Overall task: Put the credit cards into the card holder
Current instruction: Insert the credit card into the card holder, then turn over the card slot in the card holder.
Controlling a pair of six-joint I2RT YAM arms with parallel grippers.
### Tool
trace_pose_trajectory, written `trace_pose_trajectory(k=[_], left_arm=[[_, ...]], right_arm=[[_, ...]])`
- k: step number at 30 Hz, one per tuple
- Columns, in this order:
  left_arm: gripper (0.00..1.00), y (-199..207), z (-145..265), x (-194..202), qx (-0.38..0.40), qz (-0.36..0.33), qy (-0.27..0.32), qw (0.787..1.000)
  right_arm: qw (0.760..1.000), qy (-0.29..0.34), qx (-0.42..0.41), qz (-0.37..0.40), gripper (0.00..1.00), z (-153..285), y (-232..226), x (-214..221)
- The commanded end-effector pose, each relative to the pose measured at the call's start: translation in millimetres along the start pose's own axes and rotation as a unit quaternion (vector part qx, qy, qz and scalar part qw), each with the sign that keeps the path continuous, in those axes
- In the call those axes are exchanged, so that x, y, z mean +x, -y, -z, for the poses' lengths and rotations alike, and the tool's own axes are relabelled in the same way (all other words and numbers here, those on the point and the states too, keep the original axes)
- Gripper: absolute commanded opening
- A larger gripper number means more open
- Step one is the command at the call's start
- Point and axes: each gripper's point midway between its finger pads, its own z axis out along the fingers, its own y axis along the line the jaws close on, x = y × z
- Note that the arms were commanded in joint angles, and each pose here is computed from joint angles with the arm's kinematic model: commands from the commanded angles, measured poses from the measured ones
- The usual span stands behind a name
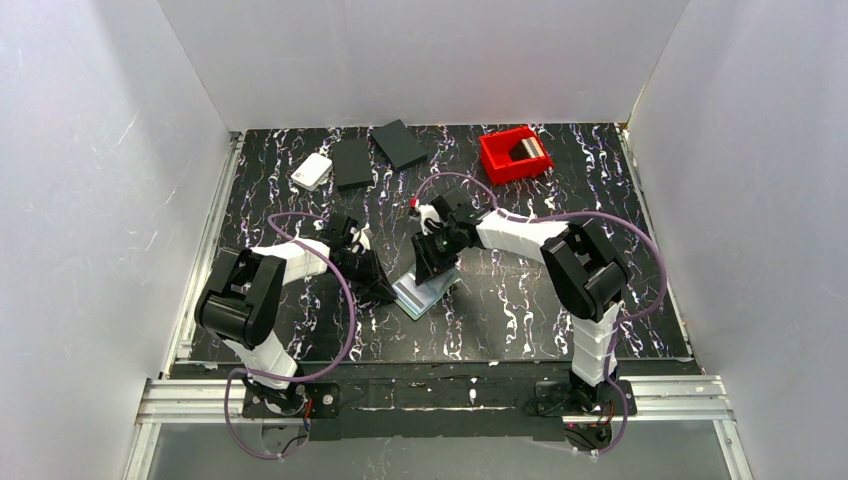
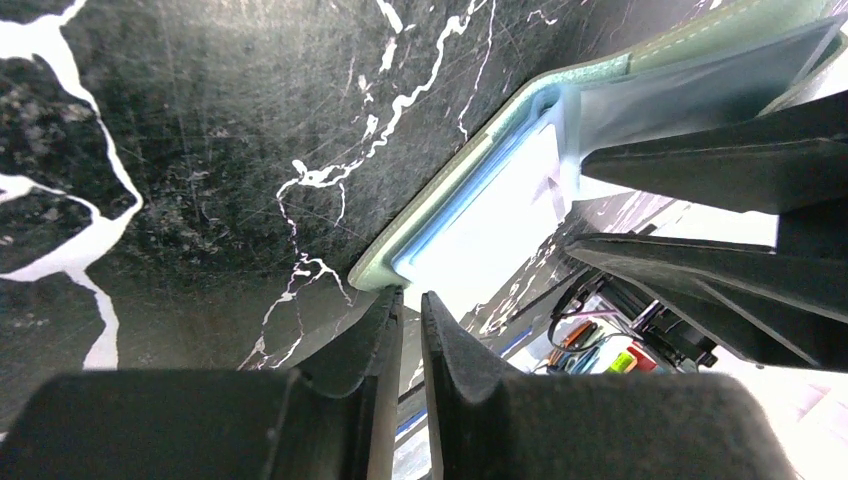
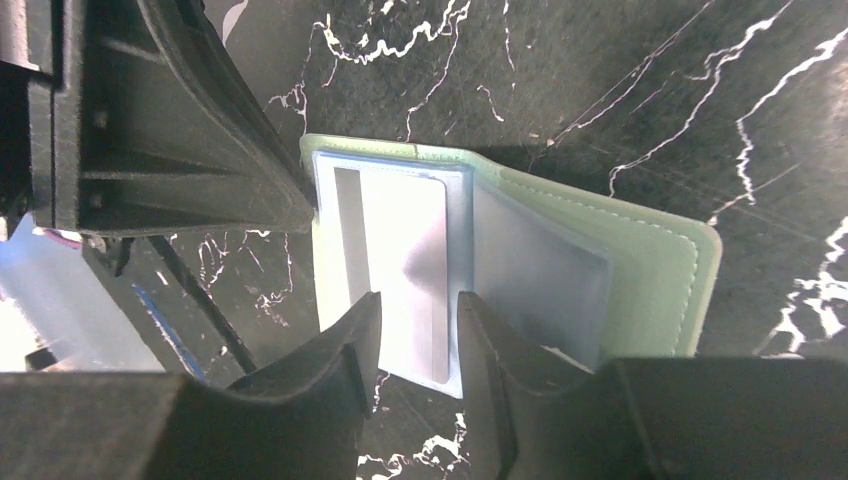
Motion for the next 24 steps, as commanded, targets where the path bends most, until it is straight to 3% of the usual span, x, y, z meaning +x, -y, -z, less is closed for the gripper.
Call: trace_pose_trajectory(k=[1,5,13,24], left_arm=[[0.12,-6,7,4,-0.026,-0.016,0.0,1.0],[0.12,-3,9,3,-0.022,-0.02,0.0,1.0],[0.13,5,15,4,-0.011,-0.024,0.001,1.0],[0.15,20,23,6,0.014,-0.023,0.002,1.0]], right_arm=[[0.999,0.014,0.044,0.029,0.45,25,-5,-15],[0.999,0.02,0.02,0.03,0.45,27,-22,-13],[1.0,0.015,0.007,0.02,0.24,13,-19,-3],[0.999,-0.008,0.034,0.012,0.2,-1,2,14]])
